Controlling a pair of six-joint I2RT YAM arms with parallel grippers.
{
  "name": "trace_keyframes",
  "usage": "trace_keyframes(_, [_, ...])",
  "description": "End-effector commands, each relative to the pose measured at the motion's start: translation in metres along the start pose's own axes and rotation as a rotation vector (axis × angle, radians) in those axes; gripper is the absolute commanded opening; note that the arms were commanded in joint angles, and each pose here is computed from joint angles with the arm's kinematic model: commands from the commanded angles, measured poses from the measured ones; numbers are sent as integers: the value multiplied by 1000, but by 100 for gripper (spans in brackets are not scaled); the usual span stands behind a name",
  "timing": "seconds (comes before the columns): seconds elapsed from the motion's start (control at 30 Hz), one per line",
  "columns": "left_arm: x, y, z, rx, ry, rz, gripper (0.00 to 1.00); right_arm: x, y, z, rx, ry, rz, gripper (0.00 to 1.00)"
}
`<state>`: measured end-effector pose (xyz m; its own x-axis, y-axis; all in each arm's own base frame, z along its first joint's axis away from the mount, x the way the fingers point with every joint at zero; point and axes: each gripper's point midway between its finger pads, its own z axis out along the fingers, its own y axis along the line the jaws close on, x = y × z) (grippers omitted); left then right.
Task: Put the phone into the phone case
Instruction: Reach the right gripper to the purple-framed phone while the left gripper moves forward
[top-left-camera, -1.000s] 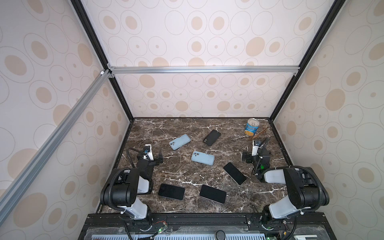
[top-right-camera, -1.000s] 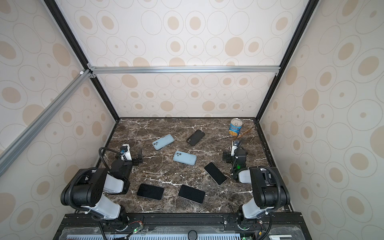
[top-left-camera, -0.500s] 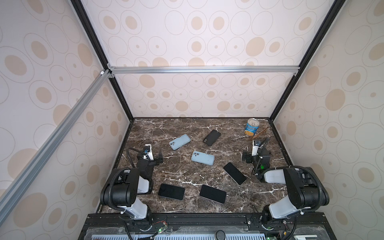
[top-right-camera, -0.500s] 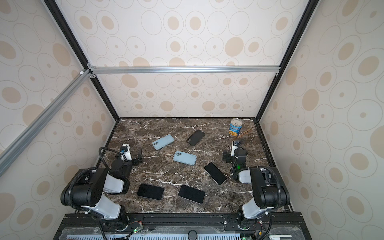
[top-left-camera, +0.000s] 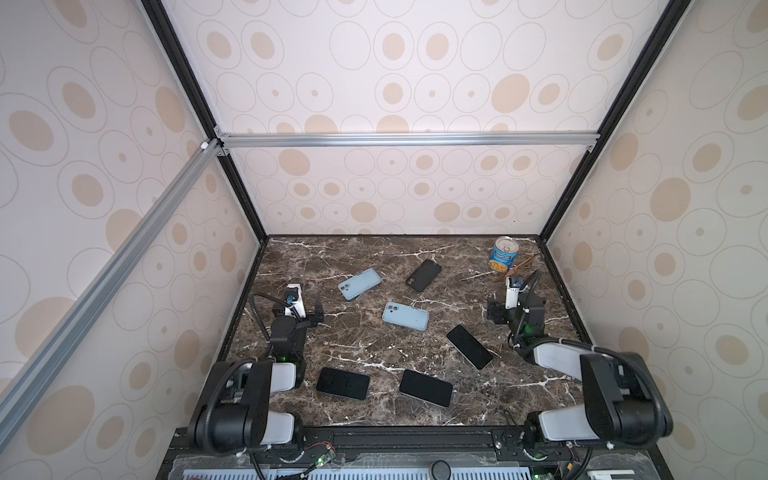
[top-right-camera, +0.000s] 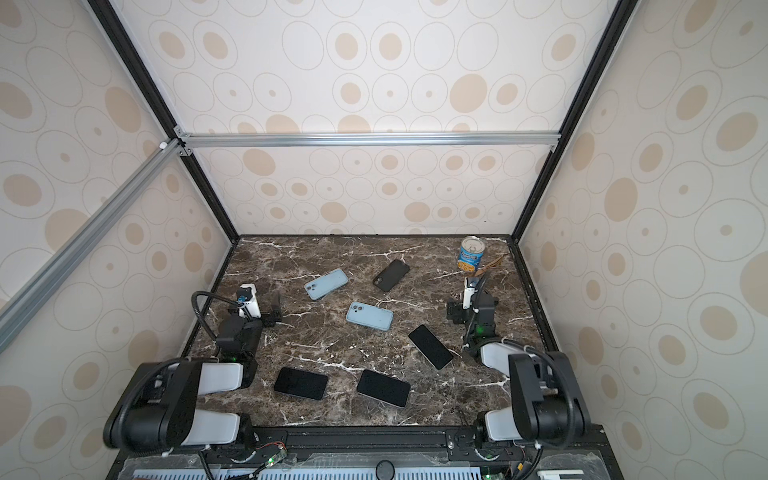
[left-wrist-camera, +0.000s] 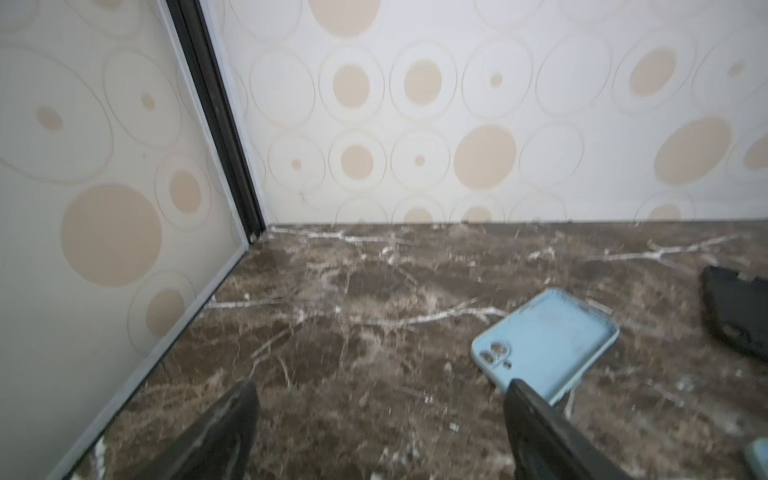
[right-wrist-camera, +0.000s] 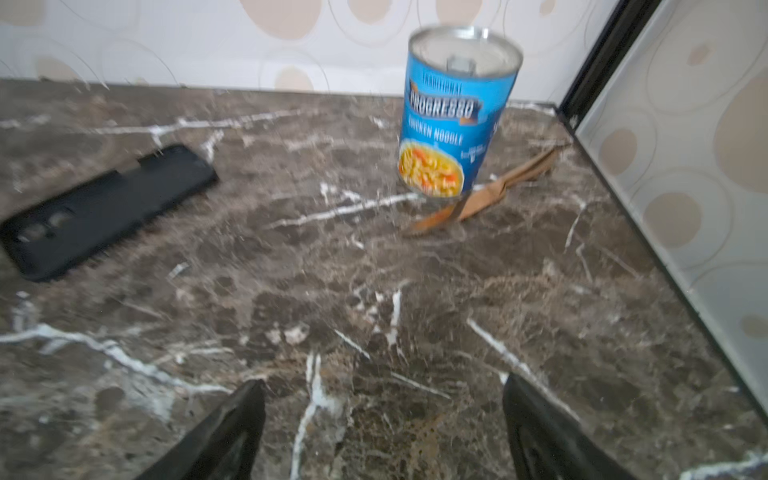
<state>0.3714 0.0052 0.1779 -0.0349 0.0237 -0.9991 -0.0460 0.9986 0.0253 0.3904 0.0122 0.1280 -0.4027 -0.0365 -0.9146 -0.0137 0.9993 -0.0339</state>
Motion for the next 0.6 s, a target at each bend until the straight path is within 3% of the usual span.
trace_keyframes(0.0, [-55,-8,11,11,-30,-90,88,-40,29,-25,-158,17,15,90])
trace_keyframes(0.13, [-114,-54,15,198,-34,-201,84,-62,83,-59,-366,69,4,90])
trace_keyframes(0.3, [-153,-122,1,477,37,-159,84,-41,163,-108,-593,156,-230,90])
trace_keyframes(0.47, [-138,-184,-50,794,91,44,84,2,213,-171,-846,289,-433,89])
trace_keyframes(0.57, [-114,-199,-84,892,17,142,85,27,221,-198,-914,328,-551,88])
